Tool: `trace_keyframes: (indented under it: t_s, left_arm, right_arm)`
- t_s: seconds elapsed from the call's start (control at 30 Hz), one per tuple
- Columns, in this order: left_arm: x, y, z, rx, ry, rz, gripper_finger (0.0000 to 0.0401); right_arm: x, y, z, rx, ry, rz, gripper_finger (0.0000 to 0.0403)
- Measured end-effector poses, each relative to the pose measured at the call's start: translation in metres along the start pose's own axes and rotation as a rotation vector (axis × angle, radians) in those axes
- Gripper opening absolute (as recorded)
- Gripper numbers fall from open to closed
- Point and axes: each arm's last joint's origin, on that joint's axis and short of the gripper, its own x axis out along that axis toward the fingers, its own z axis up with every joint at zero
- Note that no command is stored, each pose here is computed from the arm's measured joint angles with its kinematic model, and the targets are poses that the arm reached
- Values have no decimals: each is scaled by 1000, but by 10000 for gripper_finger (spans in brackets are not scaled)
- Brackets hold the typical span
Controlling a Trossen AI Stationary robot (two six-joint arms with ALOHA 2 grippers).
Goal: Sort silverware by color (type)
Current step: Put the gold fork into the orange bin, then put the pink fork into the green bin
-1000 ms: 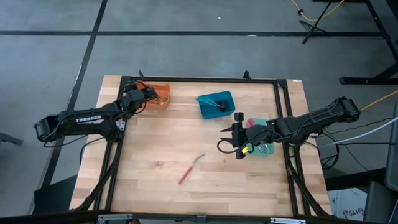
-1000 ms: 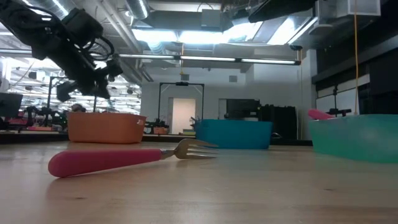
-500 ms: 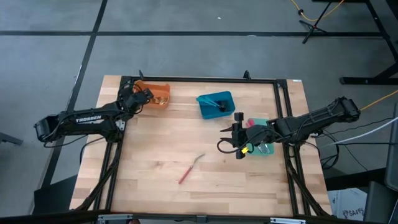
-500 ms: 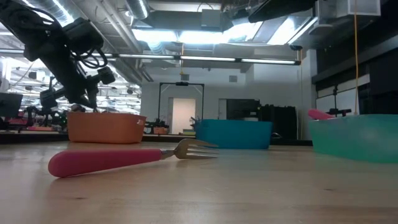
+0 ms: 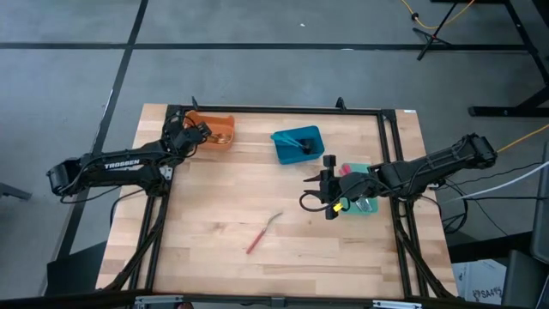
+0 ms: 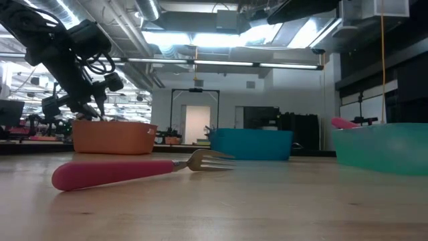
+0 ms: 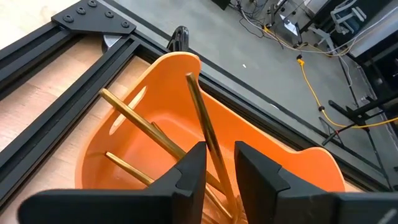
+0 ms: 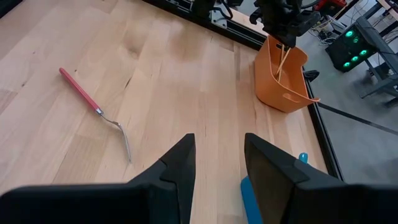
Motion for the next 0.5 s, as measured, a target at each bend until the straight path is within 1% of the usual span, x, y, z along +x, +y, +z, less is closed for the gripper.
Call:
trace_keyframes:
  t_s: [0.13,0.3,0.5]
  left_arm:
    - [0,0,0,1,4,-2,83]
    - [0,-1,-1,29,22,-11,84]
    - [-2,-2,-2,30,54,-36,84]
  right_arm:
    - [0,0,0,0,0,0,128]
    - [0,0,0,0,0,0,128]
    - [0,0,0,0,0,0,128]
